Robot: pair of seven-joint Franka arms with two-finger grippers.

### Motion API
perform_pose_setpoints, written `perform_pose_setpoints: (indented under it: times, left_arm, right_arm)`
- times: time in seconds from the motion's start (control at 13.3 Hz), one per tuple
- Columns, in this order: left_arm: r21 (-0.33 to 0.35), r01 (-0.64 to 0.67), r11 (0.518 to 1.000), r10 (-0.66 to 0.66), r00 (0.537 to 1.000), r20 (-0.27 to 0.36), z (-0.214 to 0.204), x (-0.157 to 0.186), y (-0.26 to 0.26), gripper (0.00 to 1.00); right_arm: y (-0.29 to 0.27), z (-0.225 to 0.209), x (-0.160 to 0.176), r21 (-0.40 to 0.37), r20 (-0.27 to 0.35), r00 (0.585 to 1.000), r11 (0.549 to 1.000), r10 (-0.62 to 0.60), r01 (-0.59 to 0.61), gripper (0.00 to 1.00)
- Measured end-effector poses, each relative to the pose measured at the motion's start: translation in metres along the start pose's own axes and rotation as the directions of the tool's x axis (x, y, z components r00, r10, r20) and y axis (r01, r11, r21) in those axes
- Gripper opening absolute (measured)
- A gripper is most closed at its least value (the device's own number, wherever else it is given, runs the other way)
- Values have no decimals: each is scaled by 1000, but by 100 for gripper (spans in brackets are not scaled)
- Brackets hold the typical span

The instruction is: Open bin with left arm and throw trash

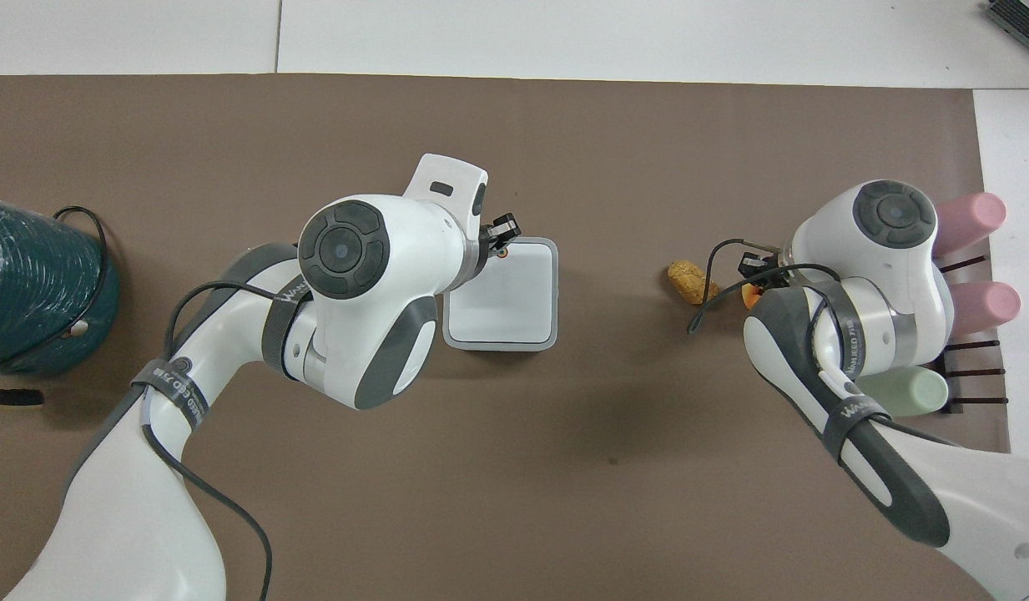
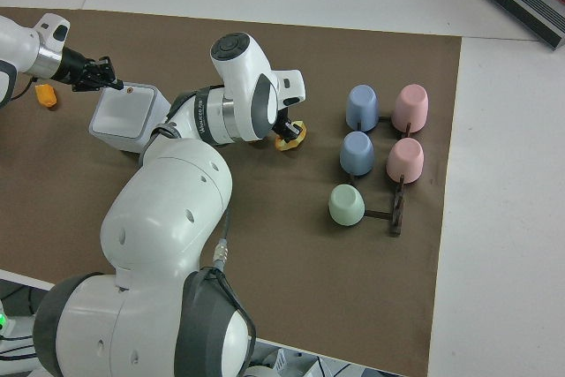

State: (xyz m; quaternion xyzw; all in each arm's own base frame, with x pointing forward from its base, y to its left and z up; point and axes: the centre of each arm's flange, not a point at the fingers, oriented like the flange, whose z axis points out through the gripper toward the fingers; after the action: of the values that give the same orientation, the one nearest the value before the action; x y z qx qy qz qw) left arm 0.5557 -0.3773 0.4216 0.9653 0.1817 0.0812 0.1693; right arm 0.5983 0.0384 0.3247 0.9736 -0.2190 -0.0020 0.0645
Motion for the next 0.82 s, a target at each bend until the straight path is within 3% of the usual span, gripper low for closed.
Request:
perform_pose_setpoints:
  times: [0.82]
  left_arm:
    - [8, -4, 1000, 4, 1000, 14, 13, -9, 3, 1]
  right_arm:
    - [-31, -138, -14, 21, -53, 997, 998, -60, 61, 5]
